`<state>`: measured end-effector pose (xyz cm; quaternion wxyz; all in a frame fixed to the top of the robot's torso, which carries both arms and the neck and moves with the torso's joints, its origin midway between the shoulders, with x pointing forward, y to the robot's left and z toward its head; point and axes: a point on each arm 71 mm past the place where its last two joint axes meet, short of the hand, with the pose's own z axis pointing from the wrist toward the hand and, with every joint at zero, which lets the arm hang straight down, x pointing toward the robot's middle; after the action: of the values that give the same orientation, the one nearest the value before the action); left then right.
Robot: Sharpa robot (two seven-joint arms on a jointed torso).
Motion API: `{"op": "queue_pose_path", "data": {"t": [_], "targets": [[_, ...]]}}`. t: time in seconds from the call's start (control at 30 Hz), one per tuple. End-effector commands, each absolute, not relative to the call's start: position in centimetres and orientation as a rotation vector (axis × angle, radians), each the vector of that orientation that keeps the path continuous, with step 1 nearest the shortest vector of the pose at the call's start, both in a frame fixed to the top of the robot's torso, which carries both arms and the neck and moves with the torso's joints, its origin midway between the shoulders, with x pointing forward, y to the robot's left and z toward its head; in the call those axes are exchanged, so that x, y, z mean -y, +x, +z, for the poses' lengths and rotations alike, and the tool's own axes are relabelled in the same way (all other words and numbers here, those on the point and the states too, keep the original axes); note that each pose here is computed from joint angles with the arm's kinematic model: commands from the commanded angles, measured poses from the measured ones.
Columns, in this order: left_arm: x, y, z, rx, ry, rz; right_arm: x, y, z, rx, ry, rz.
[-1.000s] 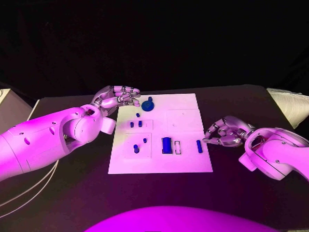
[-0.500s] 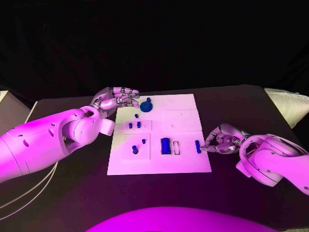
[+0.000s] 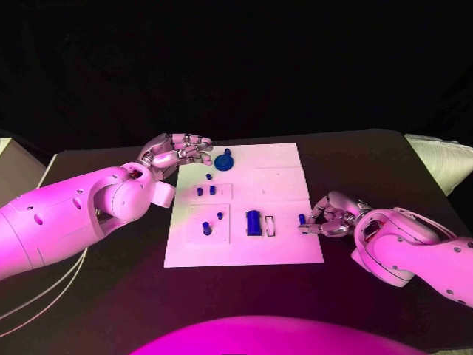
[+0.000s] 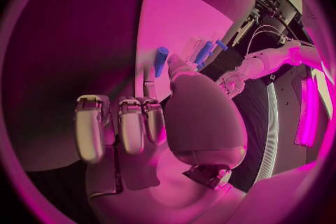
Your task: Assemble the parts on the task board
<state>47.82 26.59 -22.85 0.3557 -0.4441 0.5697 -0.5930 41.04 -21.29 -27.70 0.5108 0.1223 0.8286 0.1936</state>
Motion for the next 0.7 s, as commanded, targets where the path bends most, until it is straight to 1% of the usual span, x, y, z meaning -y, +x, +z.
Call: {"op": "queue_pose_path", "data": {"t": [0.03, 0.37, 0.7], "targets": [[-26.4, 47.8, -22.7, -1.470, -1.140, -1.559, 21.3, 41.1, -27.8, -1.983, 0.253, 0.410], [-26.6, 47.7, -22.7, -1.469, -1.141, -1.554, 20.5, 41.3, -28.4, -1.983, 0.110, 0.350], [-26.7, 47.6, -22.7, -1.469, -1.141, -1.553, 19.7, 41.2, -29.1, -2.003, 0.067, 0.345]]}}
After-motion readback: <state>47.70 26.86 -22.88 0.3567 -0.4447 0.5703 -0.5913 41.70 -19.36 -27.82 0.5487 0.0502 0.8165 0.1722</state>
